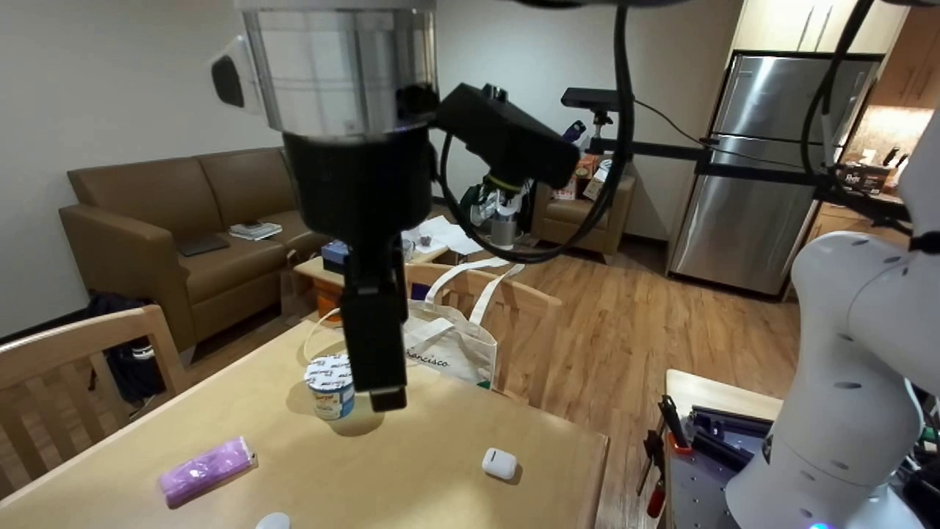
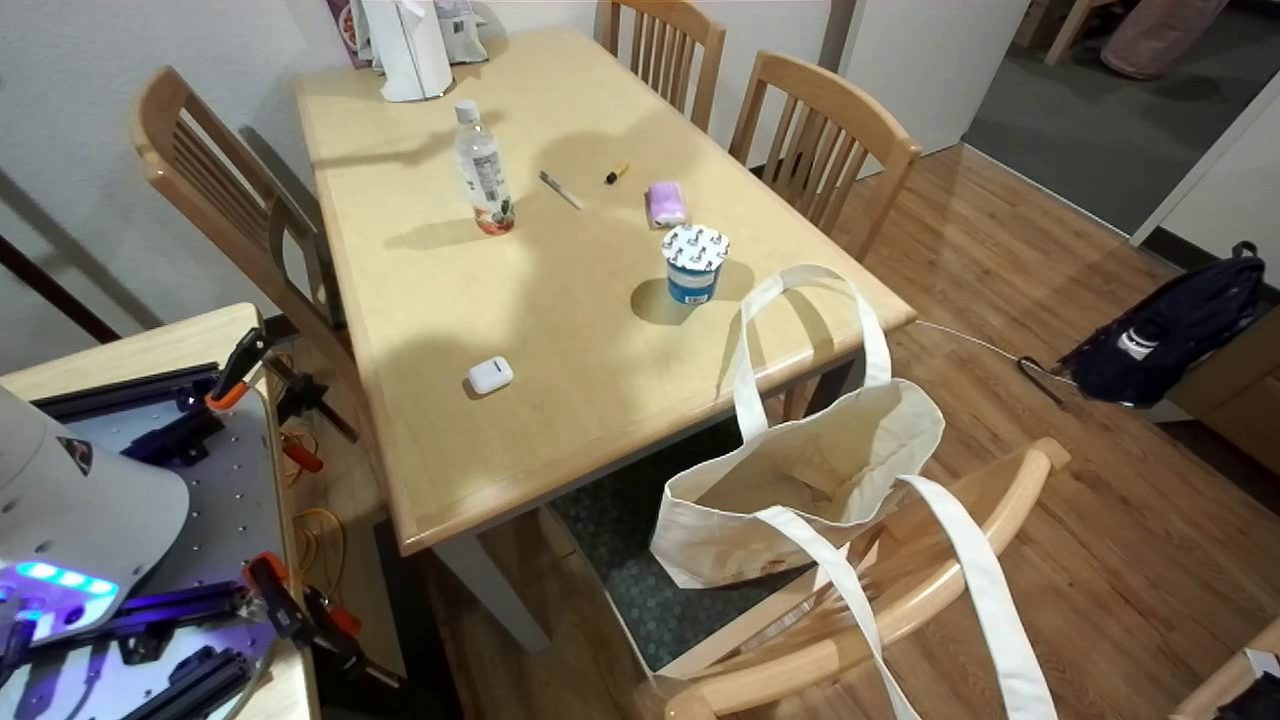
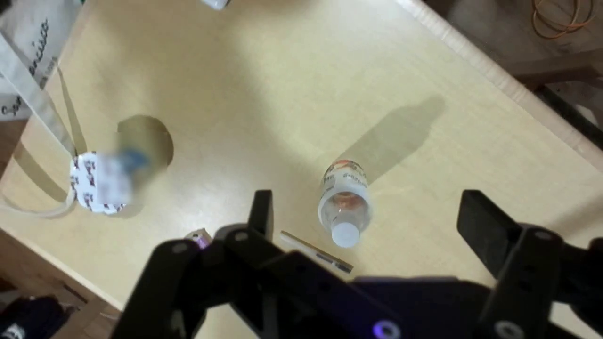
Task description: Put the bottle in the bag
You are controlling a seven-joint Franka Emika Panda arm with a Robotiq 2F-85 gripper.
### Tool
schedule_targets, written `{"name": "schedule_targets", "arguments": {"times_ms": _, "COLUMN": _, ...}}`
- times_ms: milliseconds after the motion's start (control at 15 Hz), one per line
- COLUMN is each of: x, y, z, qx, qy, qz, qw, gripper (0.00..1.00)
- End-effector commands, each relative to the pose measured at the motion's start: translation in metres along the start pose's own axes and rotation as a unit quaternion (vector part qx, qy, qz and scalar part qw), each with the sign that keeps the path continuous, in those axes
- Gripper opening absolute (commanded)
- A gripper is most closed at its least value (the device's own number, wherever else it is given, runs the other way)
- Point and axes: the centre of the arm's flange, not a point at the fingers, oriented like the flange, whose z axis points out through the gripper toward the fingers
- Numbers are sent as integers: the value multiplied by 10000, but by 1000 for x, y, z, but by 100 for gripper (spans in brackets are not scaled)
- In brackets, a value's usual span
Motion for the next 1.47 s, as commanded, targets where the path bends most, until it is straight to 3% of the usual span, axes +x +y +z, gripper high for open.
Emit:
{"name": "schedule_targets", "arguments": {"times_ms": 0, "x": 17, "y": -25, "z": -2, "qx": 607, "qy": -549, "qz": 544, "qw": 9952, "gripper": 100}}
{"name": "schedule_targets", "arguments": {"times_ms": 333, "x": 48, "y": -45, "z": 20, "qx": 1777, "qy": -396, "qz": 1203, "qw": 9759, "gripper": 100}}
{"name": "schedule_targets", "arguments": {"times_ms": 667, "x": 75, "y": -50, "z": 45, "qx": 2245, "qy": 40, "qz": 2371, "qw": 9452, "gripper": 100}}
{"name": "schedule_targets", "arguments": {"times_ms": 867, "x": 86, "y": -49, "z": 54, "qx": 2133, "qy": 210, "qz": 2930, "qw": 9318, "gripper": 100}}
{"name": "schedule_targets", "arguments": {"times_ms": 1133, "x": 88, "y": -39, "z": 62, "qx": 1459, "qy": 237, "qz": 3779, "qw": 9140, "gripper": 100}}
{"name": "schedule_targets", "arguments": {"times_ms": 1400, "x": 88, "y": -30, "z": 55, "qx": 1106, "qy": 220, "qz": 4158, "qw": 9024, "gripper": 100}}
